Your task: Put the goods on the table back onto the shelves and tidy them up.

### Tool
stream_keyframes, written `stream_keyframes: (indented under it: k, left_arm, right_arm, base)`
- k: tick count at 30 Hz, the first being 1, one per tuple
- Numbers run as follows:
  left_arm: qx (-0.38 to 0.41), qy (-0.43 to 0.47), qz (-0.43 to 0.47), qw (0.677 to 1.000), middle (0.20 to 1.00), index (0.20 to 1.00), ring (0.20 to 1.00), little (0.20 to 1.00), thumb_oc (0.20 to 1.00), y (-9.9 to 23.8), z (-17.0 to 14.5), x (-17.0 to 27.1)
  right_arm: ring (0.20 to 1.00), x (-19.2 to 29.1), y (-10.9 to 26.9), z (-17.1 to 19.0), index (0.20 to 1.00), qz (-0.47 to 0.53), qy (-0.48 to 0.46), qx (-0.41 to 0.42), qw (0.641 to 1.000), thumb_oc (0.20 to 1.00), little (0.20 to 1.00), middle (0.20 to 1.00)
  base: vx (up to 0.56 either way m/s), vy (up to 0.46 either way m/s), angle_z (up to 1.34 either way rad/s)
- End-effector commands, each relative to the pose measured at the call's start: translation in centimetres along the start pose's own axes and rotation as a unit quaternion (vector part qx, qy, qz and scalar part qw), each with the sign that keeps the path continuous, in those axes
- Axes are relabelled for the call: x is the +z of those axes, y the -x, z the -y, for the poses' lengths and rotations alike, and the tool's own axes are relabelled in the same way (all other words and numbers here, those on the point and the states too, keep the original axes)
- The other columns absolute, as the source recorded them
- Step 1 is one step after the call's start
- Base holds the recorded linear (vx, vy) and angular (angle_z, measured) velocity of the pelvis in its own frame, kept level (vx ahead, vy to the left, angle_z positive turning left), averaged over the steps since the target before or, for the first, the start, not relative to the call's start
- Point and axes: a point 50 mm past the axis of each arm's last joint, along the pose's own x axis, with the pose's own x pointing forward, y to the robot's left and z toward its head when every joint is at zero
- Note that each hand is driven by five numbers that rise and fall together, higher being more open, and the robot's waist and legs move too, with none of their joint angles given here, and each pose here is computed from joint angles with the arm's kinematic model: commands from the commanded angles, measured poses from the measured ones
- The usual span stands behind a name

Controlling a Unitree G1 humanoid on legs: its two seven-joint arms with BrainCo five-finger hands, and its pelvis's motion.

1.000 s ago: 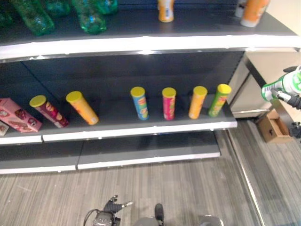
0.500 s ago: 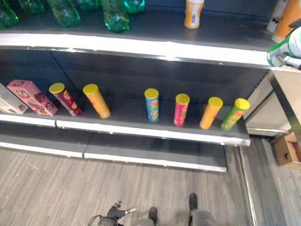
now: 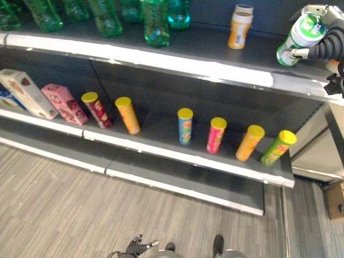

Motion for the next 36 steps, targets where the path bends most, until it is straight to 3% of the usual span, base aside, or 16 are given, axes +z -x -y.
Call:
stream_keyframes:
  k: [1,3,10,21,36]
  left_arm:
    - [0.041,-0.008,0.012,0.999,1.000,1.000,1.000,1.000,1.000,0.0,-3.1,0.5]
    - [0.046,-0.004,0.007,0.999,1.000,1.000,1.000,1.000,1.000,0.0,-3.2,0.2]
    - [0.041,0.001,0.002,0.999,1.000,1.000,1.000,1.000,1.000,0.1,-2.9,-0.2]
    - [0.042,0.005,-0.011,0.999,1.000,1.000,1.000,1.000,1.000,0.0,-2.8,-0.5]
    - [0.037,0.007,-0.015,0.999,1.000,1.000,1.000,1.000,1.000,-0.1,-2.5,-0.5]
  right_arm:
    - [0.200,-0.1,-1.2,1.8,0.200,-0.013,0.055,-0.040,0.998,0.200,0.200,0.200]
    - [0.200,-0.6,-2.2,2.1,0.200,-0.034,0.078,-0.042,0.995,0.200,0.200,0.200]
    - [0.200,-1.8,-3.5,0.6,0.200,-0.076,-0.001,-0.030,0.997,0.200,0.200,0.200]
    - [0.200,-2.9,-4.3,-0.7,0.200,-0.123,-0.029,-0.012,0.992,0.200,0.200,0.200]
    - [0.200,-2.2,-5.1,-1.7,0.200,-0.117,-0.102,-0.012,0.988,0.200,0.200,0.200]
  base:
    - [0.00,-0.046,0.22]
    - [0.00,-0.064,0.22]
    - [0.02,-0.018,0.09]
    - [0.03,0.001,0.08]
    - [0.01,-0.001,0.04]
